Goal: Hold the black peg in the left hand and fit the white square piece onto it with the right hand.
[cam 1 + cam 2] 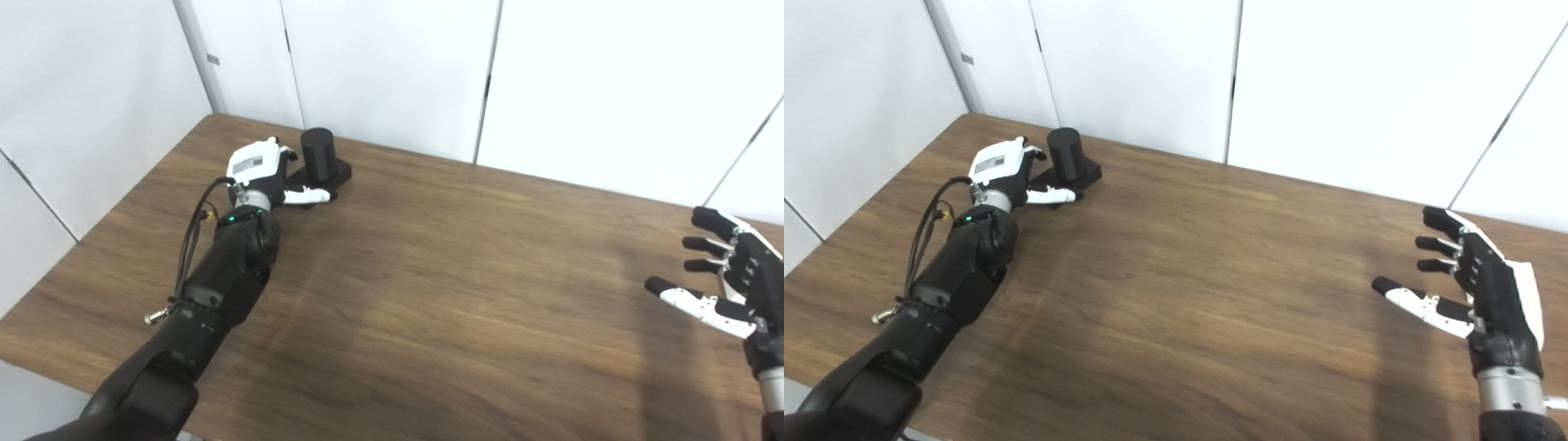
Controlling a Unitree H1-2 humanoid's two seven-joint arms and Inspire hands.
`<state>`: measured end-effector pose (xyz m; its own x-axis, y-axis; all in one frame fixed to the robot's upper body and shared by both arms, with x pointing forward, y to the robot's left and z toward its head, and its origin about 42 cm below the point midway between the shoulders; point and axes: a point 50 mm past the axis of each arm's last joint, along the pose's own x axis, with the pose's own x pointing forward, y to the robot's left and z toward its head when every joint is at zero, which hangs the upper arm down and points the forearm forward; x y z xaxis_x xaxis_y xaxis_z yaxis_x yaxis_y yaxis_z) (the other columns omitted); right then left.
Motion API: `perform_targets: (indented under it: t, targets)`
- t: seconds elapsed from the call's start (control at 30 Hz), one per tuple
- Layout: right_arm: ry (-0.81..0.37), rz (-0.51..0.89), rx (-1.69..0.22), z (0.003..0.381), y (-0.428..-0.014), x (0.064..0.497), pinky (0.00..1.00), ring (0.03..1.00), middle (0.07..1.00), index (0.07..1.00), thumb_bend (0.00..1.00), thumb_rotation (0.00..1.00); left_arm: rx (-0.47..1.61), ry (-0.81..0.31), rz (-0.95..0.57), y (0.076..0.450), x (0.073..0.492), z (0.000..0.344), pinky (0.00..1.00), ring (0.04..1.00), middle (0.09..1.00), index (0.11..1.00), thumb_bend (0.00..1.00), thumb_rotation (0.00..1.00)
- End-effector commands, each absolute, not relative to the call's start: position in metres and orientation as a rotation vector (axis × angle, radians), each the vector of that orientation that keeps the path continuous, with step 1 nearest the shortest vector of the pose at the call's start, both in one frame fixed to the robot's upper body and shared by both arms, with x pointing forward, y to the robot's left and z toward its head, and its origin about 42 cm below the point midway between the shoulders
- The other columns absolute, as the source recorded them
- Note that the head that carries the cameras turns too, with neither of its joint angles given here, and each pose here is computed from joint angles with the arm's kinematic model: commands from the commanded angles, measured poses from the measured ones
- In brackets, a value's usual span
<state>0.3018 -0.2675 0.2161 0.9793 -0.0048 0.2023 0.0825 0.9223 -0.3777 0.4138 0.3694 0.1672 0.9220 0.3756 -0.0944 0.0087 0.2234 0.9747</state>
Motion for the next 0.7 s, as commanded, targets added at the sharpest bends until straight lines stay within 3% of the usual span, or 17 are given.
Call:
perform_targets:
  t: [0.0, 0.43, 0.67]
  targets:
    - [-0.282, -0.055, -0.416, 0.236, -0.271, 0.304, 0.61, 0.725, 0.812, 0.784, 0.63, 0.0, 1.368, 0.264, 0.336, 0.378, 0.428, 0.2, 0.95, 1.0, 1.0, 0.824, 1.0, 0.67]
    - [-0.276, -0.057, -0.416, 0.241, -0.272, 0.302, 0.61, 0.741, 0.818, 0.794, 0.62, 0.0, 1.382, 0.292, 0.334, 0.382, 0.431, 0.188, 0.93, 1.0, 1.0, 0.816, 1.0, 0.66]
    - [-0.271, -0.063, -0.423, 0.241, -0.272, 0.301, 0.61, 0.735, 0.812, 0.79, 0.62, 0.0, 1.358, 0.295, 0.308, 0.384, 0.431, 0.185, 0.91, 1.0, 0.993, 0.814, 0.92, 0.59]
